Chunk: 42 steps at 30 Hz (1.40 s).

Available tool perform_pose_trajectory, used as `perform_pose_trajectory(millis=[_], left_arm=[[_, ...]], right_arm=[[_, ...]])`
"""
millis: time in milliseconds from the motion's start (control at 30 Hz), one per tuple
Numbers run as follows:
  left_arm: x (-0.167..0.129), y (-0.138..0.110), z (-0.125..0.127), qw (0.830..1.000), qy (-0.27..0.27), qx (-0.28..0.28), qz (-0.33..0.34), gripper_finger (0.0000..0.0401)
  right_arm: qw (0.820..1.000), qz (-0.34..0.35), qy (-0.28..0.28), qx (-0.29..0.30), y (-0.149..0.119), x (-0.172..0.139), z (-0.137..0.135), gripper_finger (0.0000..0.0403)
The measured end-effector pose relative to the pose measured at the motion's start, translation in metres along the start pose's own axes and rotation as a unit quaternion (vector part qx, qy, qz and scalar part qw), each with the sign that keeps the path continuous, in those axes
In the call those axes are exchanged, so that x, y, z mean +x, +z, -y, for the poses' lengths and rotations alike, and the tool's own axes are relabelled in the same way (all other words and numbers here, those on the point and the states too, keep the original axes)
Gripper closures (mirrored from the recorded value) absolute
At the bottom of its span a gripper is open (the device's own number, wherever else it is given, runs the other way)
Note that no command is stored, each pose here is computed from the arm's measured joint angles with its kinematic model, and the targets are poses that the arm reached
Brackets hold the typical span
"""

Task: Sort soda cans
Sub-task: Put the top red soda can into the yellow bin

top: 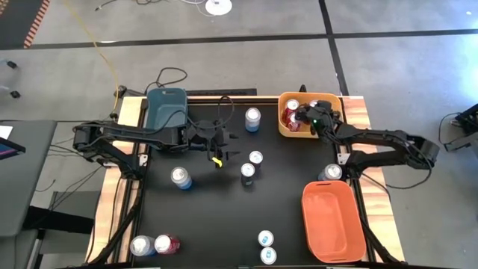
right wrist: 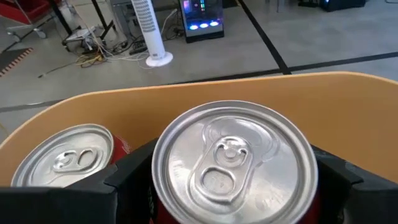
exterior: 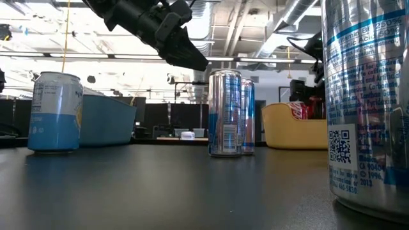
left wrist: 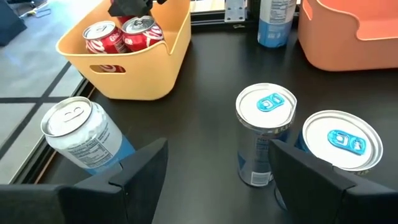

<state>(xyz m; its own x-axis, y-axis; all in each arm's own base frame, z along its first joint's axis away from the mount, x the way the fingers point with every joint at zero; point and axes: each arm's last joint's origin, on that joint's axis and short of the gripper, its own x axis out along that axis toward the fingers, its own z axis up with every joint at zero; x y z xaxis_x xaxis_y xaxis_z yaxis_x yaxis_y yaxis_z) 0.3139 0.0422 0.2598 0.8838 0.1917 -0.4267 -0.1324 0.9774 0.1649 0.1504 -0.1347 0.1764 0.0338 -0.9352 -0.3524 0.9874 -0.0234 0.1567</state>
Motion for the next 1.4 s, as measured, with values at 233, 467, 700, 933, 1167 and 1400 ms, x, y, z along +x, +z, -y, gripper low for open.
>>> perform_pose_trajectory(millis=[233,467,700,933,1167,1400], left_arm=[[0.000,0.000,0.000,1.000,0.000,0.000,-0.002,0.0129],[0.000,0.000,0.000,1.000,-0.001,-0.001,-0.002,0.0129],[0.000,-0.002,0.000,1.000,-0.001,-0.001,-0.008,0.0129],[0.000,-0.002,0.001,1.000,-0.002,-0.004,-0.011,0.0129],[0.000,-0.004,0.002,1.000,-0.005,-0.003,-0.022,0.0129],[0.000,-0.004,0.001,1.000,-0.001,-0.004,-0.021,0.0129]], right_arm=[[1.000,0.001,-0.009,-0.001,-0.001,0.004,0.001,0.0051],[1.000,0.007,-0.007,-0.008,0.001,0.004,0.000,0.0038],[1.000,0.019,0.012,-0.012,0.006,-0.002,-0.003,0.0038],[0.998,0.044,0.050,0.003,0.019,-0.021,-0.002,0.0038],[0.990,0.013,0.133,-0.034,0.028,-0.052,0.001,0.0057],[0.986,-0.074,0.140,-0.047,0.030,-0.076,0.019,0.0103]])
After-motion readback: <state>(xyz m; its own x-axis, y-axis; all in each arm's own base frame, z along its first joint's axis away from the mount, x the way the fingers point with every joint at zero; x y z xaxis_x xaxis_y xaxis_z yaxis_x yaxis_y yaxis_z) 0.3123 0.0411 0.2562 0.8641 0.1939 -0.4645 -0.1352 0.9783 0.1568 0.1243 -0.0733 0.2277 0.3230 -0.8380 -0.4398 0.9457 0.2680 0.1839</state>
